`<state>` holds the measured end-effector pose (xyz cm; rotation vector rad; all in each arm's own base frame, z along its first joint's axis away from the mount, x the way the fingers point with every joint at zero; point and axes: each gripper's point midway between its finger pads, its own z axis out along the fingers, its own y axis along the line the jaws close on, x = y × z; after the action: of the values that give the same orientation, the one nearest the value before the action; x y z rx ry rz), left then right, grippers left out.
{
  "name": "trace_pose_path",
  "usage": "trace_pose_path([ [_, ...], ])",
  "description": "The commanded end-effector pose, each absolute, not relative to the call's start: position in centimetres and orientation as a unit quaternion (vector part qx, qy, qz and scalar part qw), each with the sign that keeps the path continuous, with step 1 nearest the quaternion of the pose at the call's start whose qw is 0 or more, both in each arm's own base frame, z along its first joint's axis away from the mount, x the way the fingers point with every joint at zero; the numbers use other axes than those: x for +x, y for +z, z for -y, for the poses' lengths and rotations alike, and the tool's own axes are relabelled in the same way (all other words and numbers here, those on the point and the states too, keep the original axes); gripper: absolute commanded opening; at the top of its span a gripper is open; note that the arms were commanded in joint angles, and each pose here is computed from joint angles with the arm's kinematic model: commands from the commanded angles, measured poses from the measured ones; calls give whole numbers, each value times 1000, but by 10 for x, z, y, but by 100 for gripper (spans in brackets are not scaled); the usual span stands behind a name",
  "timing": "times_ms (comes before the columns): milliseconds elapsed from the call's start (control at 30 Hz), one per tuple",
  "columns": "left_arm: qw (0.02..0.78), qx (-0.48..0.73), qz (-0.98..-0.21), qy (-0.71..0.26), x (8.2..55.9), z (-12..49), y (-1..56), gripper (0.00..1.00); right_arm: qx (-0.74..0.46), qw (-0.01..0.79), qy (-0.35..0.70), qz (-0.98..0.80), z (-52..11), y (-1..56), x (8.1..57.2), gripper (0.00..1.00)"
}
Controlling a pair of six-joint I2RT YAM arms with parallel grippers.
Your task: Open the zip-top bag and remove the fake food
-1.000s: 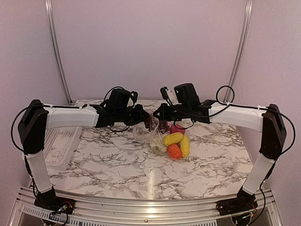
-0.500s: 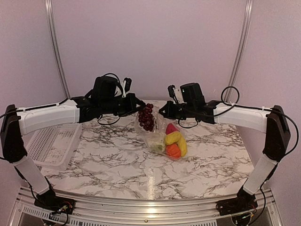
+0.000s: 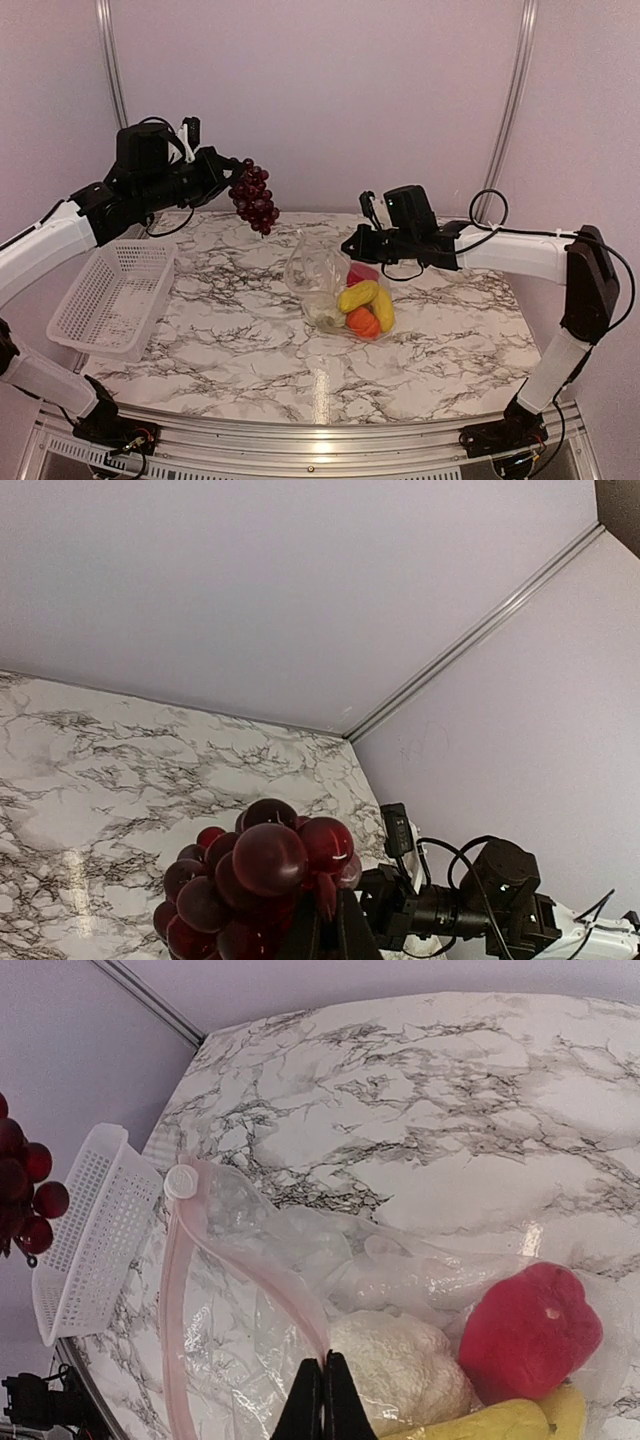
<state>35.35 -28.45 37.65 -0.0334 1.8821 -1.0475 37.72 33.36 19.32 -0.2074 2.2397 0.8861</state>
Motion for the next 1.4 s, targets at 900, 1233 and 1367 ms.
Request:
trace_pose_path([
  [900, 405, -375, -813, -186, 347, 2, 181, 0, -102, 363, 373, -848, -335, 216, 368, 0],
  [1233, 370, -382, -834, -147, 378, -42, 141, 0, -97, 366, 367, -850, -331, 215, 366, 0],
  [1367, 348, -412, -836, -97, 376, -73, 130, 0, -96, 368, 369, -848, -330, 217, 367, 0],
])
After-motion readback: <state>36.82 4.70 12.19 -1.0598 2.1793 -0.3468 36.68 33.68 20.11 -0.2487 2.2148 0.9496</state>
